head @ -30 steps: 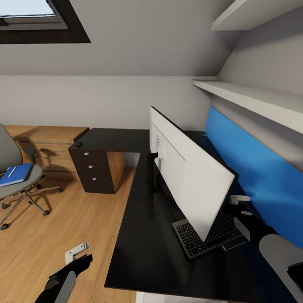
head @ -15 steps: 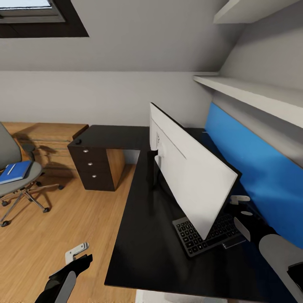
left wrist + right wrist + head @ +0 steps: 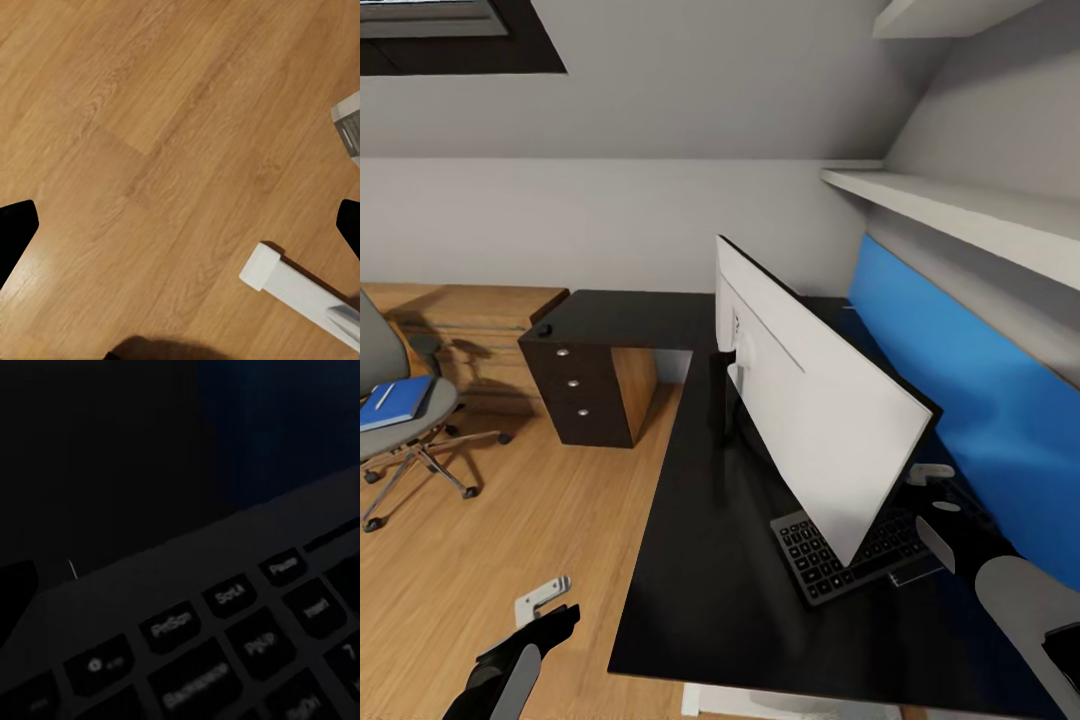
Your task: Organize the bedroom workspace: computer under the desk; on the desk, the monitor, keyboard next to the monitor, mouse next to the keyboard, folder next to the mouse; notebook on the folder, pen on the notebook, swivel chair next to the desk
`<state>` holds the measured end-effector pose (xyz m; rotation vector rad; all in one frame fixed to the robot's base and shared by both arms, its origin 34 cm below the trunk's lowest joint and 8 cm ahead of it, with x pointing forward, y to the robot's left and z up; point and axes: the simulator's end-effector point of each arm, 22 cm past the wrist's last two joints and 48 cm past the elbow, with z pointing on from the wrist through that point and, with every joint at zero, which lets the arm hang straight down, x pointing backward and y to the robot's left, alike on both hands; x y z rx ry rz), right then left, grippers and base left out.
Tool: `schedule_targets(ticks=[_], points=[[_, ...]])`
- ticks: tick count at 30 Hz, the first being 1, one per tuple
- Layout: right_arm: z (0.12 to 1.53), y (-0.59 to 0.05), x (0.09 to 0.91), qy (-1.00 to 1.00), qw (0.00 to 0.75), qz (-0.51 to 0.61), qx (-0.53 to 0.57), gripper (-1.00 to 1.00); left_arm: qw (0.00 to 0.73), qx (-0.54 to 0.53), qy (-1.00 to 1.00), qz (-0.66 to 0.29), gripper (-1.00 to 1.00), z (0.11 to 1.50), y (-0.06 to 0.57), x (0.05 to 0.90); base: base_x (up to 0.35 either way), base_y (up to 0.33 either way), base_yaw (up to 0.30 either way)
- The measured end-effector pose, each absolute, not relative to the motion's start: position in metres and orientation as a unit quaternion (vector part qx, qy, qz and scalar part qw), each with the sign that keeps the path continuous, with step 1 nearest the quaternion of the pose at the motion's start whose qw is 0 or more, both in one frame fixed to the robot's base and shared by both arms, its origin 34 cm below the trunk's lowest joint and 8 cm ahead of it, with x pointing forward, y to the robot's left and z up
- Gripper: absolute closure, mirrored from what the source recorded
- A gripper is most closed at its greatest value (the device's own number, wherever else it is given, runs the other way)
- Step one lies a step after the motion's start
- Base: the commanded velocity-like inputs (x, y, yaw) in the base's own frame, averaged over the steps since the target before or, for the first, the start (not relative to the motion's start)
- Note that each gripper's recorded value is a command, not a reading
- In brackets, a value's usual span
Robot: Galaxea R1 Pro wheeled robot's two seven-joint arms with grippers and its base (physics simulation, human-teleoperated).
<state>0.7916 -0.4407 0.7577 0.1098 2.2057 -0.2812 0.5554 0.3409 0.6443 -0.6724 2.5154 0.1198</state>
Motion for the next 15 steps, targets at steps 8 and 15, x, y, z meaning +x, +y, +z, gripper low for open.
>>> schedule_targets(ticks=[8,15], points=[[0.7575,-0.4392,0.7939,0.888,0.444,-0.113,0.042,-1.0,0.261,-0.248,0.932,0.043,-1.0,0.6415,0.3394,0.5539,0.0,0.0,0.0],[0.7575,-0.4389,0.794,0.888,0.444,-0.113,0.042,-1.0,0.261,-0.248,0.932,0.042,-1.0,0.6415,0.3392,0.554,0.0,0.0,0.0]])
